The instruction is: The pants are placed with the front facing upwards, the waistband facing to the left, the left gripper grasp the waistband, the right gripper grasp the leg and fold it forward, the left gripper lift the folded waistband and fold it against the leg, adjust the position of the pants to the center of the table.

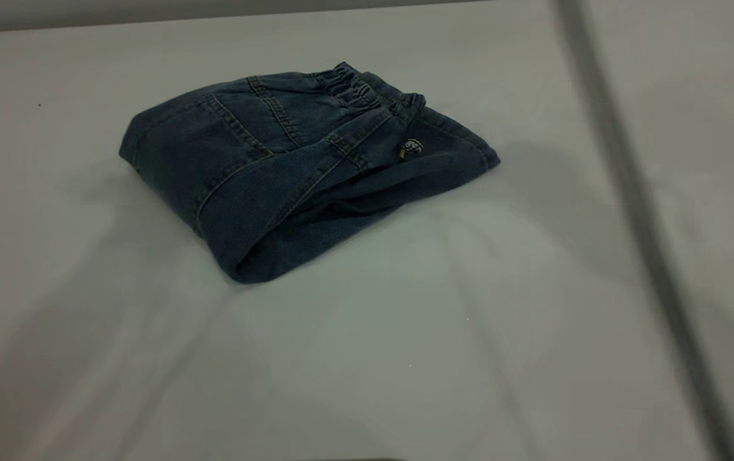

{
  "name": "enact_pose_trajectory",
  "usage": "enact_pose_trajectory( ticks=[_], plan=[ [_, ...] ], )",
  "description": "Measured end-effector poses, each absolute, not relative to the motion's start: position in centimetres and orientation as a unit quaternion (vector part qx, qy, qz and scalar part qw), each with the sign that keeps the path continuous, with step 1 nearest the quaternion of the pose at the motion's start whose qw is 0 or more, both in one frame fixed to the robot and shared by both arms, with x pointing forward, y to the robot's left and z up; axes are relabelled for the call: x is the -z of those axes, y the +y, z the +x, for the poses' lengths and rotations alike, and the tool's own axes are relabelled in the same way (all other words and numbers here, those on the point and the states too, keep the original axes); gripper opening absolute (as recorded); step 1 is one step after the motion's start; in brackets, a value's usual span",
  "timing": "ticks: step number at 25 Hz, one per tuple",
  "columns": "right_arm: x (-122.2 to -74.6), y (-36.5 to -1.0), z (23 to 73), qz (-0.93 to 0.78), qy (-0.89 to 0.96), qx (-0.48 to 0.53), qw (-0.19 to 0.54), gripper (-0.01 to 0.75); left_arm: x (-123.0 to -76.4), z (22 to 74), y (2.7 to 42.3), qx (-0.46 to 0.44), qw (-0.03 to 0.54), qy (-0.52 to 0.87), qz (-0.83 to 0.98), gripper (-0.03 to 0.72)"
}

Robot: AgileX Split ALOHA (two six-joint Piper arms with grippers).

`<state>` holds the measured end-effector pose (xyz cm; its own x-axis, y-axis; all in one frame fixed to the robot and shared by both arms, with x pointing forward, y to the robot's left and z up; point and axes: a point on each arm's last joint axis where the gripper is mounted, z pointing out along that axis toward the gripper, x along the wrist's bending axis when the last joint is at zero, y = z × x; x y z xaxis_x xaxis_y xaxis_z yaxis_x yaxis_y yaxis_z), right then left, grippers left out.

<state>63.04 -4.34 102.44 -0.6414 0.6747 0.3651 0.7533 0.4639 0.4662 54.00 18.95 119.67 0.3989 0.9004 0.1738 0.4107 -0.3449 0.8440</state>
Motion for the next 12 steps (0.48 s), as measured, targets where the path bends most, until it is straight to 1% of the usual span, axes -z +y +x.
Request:
enact_pose_trajectory(
  ticks=[4, 7, 10, 12],
  plan=[
    [-97.6, 1.0, 61.3, -0.404, -0.873, 0.271, 0.050, 0.416, -121.4, 51.8, 19.9, -0.337, 0.371, 0.441, 0.744, 0.578],
    [-93.5, 3.6, 60.1, -0.390, -0.893, 0.225, 0.016, 0.416, -121.5, 51.4, 20.1, -0.333, 0.369, 0.445, 0.745, 0.578],
    [-90.3, 5.0, 60.0, -0.384, -0.905, 0.180, -0.033, 0.416, -121.3, 51.4, 20.1, -0.328, 0.362, 0.448, 0.749, 0.578],
    [-89.0, 5.3, 60.8, -0.395, -0.902, 0.162, -0.065, 0.416, -121.3, 51.3, 20.1, -0.326, 0.358, 0.449, 0.751, 0.578]
  ],
)
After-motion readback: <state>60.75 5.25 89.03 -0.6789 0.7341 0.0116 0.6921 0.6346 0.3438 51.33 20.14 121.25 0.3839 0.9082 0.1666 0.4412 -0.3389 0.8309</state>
